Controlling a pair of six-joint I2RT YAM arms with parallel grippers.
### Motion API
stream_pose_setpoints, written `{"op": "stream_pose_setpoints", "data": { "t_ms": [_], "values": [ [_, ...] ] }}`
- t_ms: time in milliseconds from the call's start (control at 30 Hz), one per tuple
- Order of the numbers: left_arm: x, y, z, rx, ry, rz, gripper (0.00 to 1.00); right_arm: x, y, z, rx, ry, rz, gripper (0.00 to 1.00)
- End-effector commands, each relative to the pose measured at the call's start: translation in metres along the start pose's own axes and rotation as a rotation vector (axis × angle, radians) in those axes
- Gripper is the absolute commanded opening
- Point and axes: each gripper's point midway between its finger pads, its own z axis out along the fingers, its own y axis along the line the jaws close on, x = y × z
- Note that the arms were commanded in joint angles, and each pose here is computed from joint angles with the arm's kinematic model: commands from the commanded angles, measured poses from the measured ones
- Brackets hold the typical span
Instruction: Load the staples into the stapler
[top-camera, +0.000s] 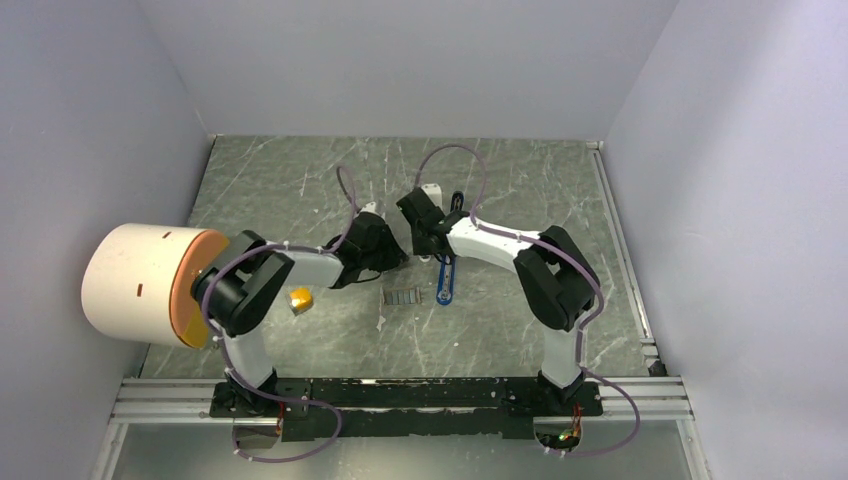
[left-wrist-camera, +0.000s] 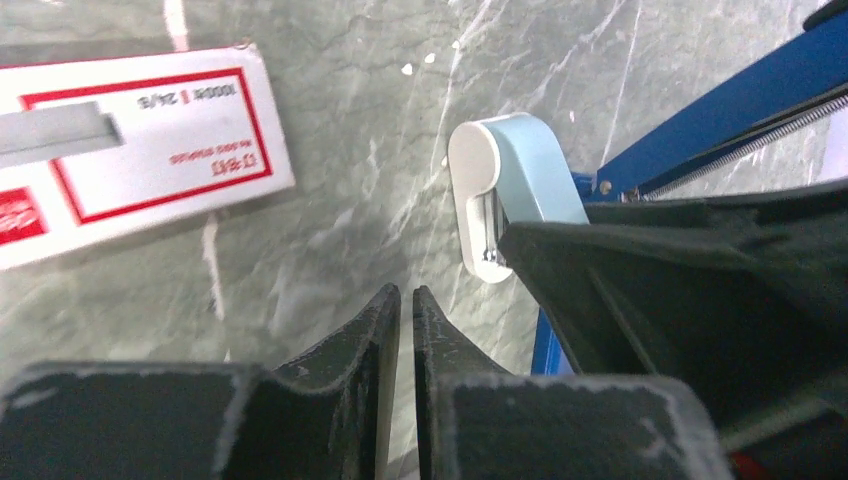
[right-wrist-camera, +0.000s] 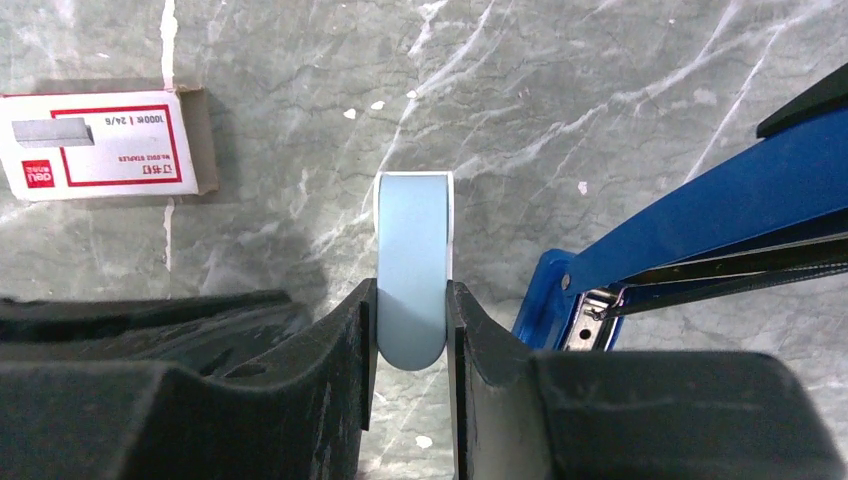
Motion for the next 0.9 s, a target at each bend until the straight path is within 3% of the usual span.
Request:
{"op": "stream_pose_setpoints", "data": {
  "t_ms": [0,233,433,533,767,867],
  "values": [
    [-0.014,0.003,-0.022,-0.039,-0.047,0.046,0.17,0.035,-0.009,0.012,0.055,0.093,-0.040,0.23],
    [-0.028,-0.001,-0.044,-0.048,-0.104,0.049,0.17,0.045,-0.009,0.020,0.075,0.112,-0.038,0.29],
    [-0.028,0.005,-0.048,-0.060,-0.114,0.046,0.18,0.011,-0.004,0.001,0.060,0.022,-0.007,0.54],
    [-0.027,0.005,-0.048,-0.063,-0.114,0.046,0.19,-0.007,-0.002,-0.010,0.055,-0.016,-0.004,0.60],
    [-0.027,0.010,-0.049,-0.074,-0.121,0.042,0.19,-0.027,0.003,-0.024,0.034,-0.054,0.003,0.61],
    [-0.028,0.011,-0.049,-0.074,-0.123,0.041,0.19,-0.029,0.002,-0.025,0.047,-0.056,0.007,0.53]
  ]
}}
